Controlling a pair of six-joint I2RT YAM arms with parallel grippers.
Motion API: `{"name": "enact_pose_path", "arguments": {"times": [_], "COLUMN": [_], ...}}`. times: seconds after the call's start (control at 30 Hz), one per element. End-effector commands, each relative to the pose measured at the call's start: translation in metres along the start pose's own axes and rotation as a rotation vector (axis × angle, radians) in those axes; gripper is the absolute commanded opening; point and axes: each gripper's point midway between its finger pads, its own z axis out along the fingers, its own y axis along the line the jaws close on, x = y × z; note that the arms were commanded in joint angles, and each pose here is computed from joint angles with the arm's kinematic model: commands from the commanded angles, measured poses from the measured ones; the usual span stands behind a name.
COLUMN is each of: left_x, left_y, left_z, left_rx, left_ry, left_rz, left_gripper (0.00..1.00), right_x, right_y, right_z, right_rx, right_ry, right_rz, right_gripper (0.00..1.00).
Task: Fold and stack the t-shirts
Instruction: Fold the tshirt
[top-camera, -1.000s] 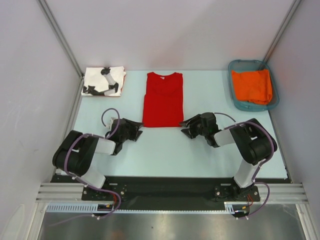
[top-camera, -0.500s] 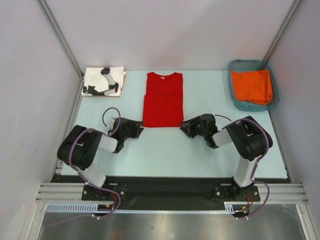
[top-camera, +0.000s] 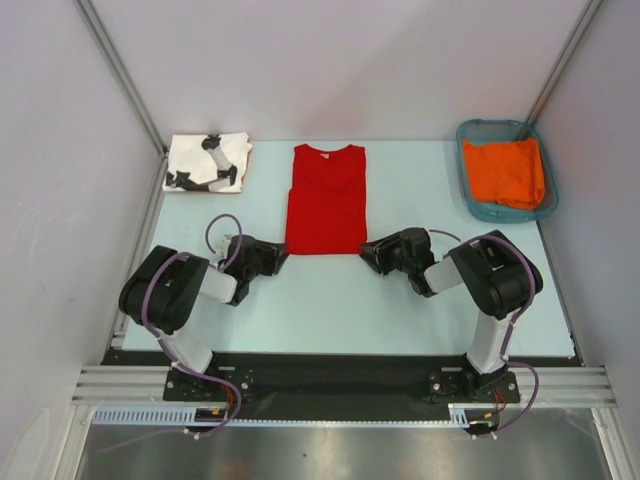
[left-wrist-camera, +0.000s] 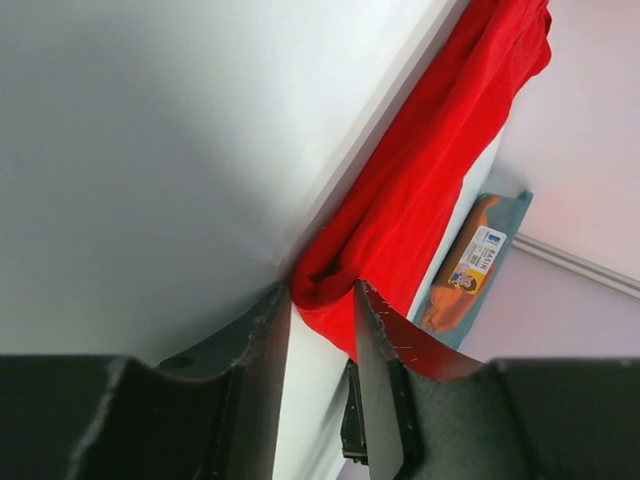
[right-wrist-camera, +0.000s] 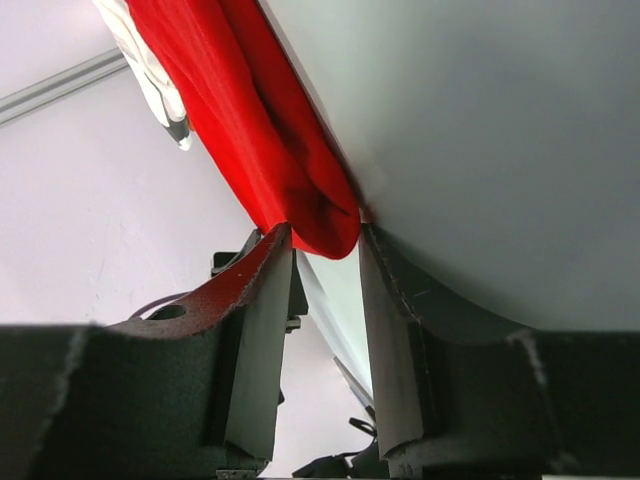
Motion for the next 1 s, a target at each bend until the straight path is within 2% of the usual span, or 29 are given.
{"name": "enact_pose_path", "arguments": {"times": [0.0, 0.07, 0.13, 0.2, 0.23, 0.27, 0.3, 0.33, 0.43, 0.53, 0.73, 0.77, 0.8, 0.87, 0.97], "left_x": [-0.006, -0.008, -0.007, -0.008, -0.008, -0.008, -0.006, -0.004, 0.003, 0.009, 0.040, 0.046, 0.049, 0.056, 0.059], "left_y": [0.010, 0.010, 0.010, 0.007, 0.006, 0.004, 0.000, 0.000, -0.013, -0.005, 0.003, 0.021, 0.013, 0.033, 0.028], "left_z": [0.007, 0.007, 0.009, 0.011, 0.012, 0.013, 0.012, 0.012, 0.003, -0.013, -0.063, -0.073, -0.087, -0.103, -0.130], "left_rx": [-0.034, -0.025, -0.021, -0.003, 0.004, 0.010, 0.026, 0.030, 0.074, 0.062, 0.112, 0.083, 0.123, 0.101, 0.135], "left_ry": [-0.028, -0.031, -0.019, -0.011, -0.006, -0.002, 0.012, 0.020, 0.057, 0.077, 0.162, 0.165, 0.167, 0.176, 0.178], "left_rz": [-0.005, -0.014, -0.011, -0.012, -0.009, -0.005, -0.003, 0.005, 0.023, 0.051, 0.068, 0.074, 0.073, 0.064, 0.101], "left_gripper": [0.37, 0.34, 0.26, 0.20, 0.18, 0.12, 0.03, 0.00, 0.00, 0.00, 0.00, 0.00, 0.00, 0.01, 0.00], "right_x": [-0.011, -0.010, -0.012, -0.012, -0.012, -0.011, -0.008, -0.007, -0.005, -0.002, 0.025, 0.029, 0.035, 0.041, 0.057], "right_y": [-0.016, -0.016, -0.014, -0.009, -0.010, -0.007, -0.003, -0.002, -0.002, 0.008, 0.010, -0.004, 0.007, 0.000, -0.009], "right_z": [0.007, 0.008, 0.009, 0.011, 0.012, 0.014, 0.015, 0.014, 0.002, -0.017, -0.062, -0.070, -0.083, -0.096, -0.123], "right_rx": [0.049, 0.051, 0.045, 0.033, 0.034, 0.021, 0.012, 0.010, 0.009, -0.002, -0.004, 0.019, -0.028, -0.009, -0.001], "right_ry": [-0.041, -0.035, -0.030, -0.020, -0.012, -0.002, 0.024, 0.037, 0.056, 0.064, 0.110, 0.111, 0.105, 0.103, 0.117], "right_rz": [0.004, -0.003, -0.007, -0.018, -0.028, -0.038, -0.047, -0.062, -0.062, -0.082, -0.108, -0.089, -0.096, -0.083, -0.094], "right_gripper": [0.38, 0.35, 0.33, 0.26, 0.22, 0.13, 0.07, 0.00, 0.00, 0.00, 0.00, 0.00, 0.00, 0.00, 0.00]}}
